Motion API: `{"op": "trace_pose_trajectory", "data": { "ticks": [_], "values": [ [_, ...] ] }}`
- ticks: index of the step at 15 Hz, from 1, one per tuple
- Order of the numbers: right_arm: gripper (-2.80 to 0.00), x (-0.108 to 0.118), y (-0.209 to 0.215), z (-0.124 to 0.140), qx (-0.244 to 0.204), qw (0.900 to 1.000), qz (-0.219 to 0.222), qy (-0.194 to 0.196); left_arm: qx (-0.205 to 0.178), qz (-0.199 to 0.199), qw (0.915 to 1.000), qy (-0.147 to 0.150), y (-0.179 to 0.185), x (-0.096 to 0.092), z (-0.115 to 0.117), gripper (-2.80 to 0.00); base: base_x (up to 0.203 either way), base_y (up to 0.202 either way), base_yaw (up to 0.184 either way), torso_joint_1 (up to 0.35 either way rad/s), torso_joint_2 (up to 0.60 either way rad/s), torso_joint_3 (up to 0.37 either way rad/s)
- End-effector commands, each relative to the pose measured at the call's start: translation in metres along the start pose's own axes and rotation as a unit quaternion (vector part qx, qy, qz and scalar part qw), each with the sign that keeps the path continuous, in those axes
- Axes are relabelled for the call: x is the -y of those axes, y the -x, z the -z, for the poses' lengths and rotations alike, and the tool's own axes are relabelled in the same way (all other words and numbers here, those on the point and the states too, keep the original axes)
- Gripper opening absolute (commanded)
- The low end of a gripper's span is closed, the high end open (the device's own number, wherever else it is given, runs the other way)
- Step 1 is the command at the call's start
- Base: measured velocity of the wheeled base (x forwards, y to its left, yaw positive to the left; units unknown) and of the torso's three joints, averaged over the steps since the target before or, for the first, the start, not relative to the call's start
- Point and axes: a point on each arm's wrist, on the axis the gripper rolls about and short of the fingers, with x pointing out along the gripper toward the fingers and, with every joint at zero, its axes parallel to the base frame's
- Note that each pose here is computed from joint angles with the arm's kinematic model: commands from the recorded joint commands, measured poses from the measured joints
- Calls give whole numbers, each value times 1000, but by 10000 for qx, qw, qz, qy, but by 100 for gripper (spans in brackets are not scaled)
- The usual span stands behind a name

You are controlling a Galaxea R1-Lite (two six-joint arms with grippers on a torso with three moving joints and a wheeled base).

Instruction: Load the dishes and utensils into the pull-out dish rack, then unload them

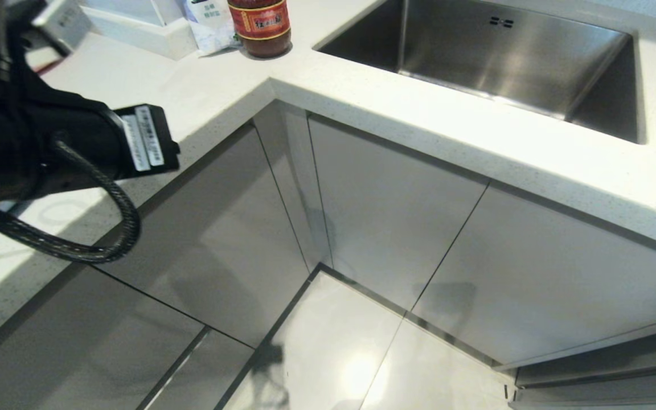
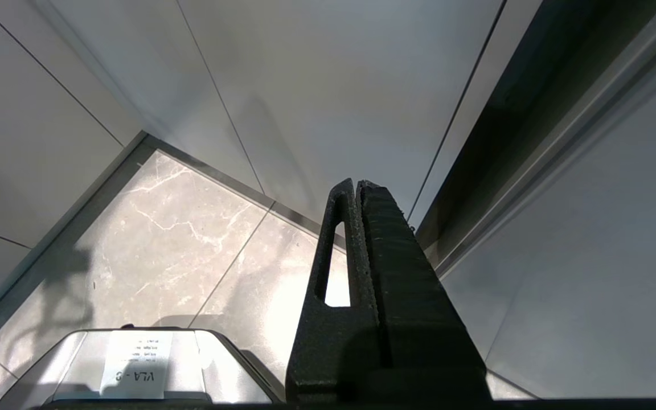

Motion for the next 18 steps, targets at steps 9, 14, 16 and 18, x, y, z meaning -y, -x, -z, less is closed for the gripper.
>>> {"op": "trace_pose_trajectory", "data": {
  "ticks": [9, 14, 16, 18],
  "values": [
    [-280, 0, 0, 0, 8, 10000, -1, -1, 2051, 361, 9781, 33, 146, -102, -16, -280, 0, 0, 0, 0, 0, 0],
    [-280, 0, 0, 0, 15, 10000, 1, -1, 2502, 150, 9680, -138, 231, -107, 49, -280, 0, 0, 0, 0, 0, 0],
    [-280, 0, 0, 0, 13, 10000, -3, -1, 2507, 173, 9677, -182, 252, -106, 81, -280, 0, 0, 0, 0, 0, 0],
    [-280, 0, 0, 0, 15, 10000, -5, -1, 2443, 224, 9692, -231, 256, -104, 108, -280, 0, 0, 0, 0, 0, 0]
  ]
}}
